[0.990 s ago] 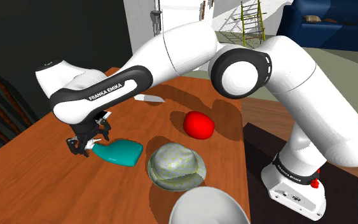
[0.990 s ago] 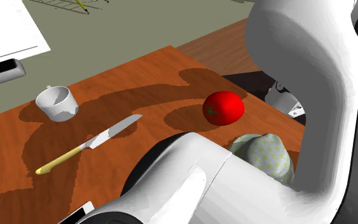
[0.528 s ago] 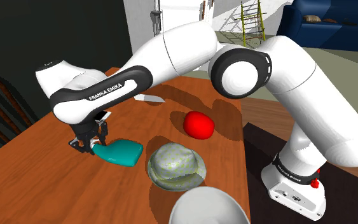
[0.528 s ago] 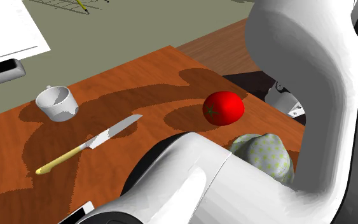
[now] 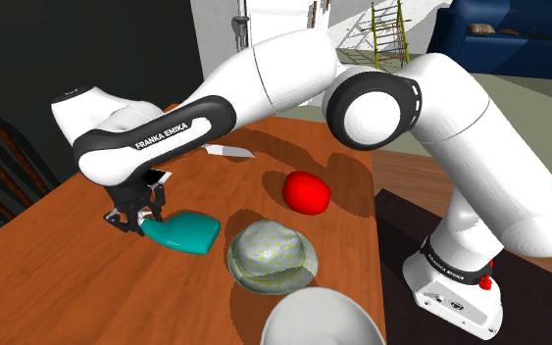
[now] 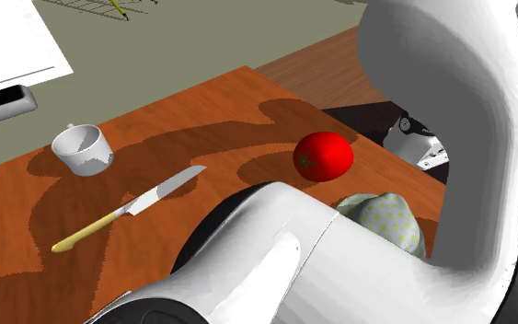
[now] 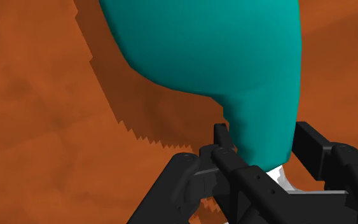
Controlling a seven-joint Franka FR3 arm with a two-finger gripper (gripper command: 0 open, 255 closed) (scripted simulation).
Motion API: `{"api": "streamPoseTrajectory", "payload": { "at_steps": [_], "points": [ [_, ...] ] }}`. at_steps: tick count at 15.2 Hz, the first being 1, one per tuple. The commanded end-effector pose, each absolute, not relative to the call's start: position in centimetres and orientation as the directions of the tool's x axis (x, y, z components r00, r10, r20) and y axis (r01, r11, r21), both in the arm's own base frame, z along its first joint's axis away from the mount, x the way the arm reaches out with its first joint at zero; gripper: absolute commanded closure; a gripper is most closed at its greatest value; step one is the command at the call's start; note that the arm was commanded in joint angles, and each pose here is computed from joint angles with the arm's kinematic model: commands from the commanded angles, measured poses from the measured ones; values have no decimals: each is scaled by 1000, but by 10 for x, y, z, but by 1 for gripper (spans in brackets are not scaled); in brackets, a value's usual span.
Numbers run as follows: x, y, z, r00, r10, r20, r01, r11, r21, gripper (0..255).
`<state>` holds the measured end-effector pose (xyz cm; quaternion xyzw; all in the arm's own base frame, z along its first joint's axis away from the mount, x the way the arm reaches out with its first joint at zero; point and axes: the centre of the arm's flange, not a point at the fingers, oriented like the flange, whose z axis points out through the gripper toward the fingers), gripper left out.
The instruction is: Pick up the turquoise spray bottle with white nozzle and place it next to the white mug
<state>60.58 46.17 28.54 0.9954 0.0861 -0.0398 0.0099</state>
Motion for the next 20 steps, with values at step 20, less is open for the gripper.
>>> {"api": "streamPoseTrajectory", "payload": {
  "at_steps": [20],
  "points": [
    [606, 462, 395, 982, 171, -81, 172, -985, 13, 255]
  ]
}}
